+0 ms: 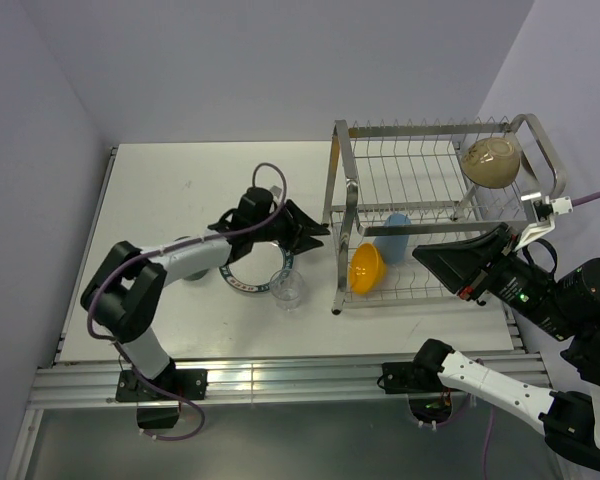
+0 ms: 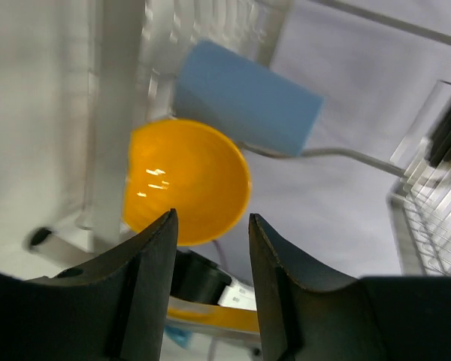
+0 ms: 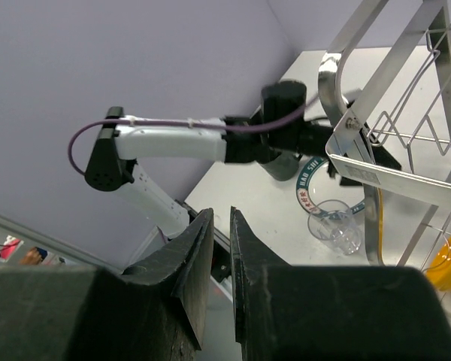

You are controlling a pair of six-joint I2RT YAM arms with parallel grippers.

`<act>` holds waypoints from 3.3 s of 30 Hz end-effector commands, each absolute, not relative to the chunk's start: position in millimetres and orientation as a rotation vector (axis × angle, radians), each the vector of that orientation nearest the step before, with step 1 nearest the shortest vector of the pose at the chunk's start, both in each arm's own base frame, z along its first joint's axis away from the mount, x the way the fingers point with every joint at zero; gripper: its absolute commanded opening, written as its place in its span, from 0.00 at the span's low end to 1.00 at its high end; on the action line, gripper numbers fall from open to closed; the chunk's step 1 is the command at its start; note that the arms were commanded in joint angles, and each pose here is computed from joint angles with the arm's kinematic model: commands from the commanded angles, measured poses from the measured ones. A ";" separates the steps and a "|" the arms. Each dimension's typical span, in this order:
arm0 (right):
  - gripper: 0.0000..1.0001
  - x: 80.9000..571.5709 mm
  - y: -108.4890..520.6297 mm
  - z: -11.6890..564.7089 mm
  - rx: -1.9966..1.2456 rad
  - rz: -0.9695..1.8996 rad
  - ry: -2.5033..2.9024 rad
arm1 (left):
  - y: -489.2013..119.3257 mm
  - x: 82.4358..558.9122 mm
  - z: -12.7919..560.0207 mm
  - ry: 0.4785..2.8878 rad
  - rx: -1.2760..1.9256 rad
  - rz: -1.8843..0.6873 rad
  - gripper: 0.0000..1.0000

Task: Load the mixed dishes into the dish rack

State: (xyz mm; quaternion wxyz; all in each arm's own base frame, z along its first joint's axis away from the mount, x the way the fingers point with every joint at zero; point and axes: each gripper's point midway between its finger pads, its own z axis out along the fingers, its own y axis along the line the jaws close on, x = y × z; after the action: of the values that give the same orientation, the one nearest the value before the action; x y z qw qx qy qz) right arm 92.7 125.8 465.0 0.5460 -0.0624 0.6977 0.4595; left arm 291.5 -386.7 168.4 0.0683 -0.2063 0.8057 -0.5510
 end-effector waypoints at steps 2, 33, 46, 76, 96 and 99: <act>0.22 94.4 125.0 471.5 -0.156 1.082 1.615 | -337.5 288.6 169.8 2.564 -0.470 -1.241 0.47; 0.22 98.6 135.1 465.4 -0.155 1.107 1.629 | -226.7 219.2 98.4 2.822 -0.574 -0.660 0.44; 0.22 98.3 134.5 466.0 -0.152 1.106 1.636 | -224.4 229.0 111.4 2.740 -0.605 -0.668 0.44; 0.22 97.3 133.6 462.3 -0.157 1.101 1.643 | -256.2 219.0 94.4 2.787 -0.517 -0.721 0.45; 0.23 113.0 192.6 475.8 -0.422 1.107 1.745 | -241.8 244.3 162.5 2.563 -0.481 -0.818 0.70; 0.22 116.1 210.7 467.3 -0.472 1.125 1.789 | -230.3 250.6 174.6 2.529 -0.500 -0.799 0.71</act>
State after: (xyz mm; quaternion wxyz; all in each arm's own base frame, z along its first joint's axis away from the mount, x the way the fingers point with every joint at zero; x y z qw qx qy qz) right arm 119.5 193.7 464.2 0.4815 -0.1565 0.7390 0.4444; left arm 235.9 -240.8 143.1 0.1719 -0.1844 0.9259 -0.2814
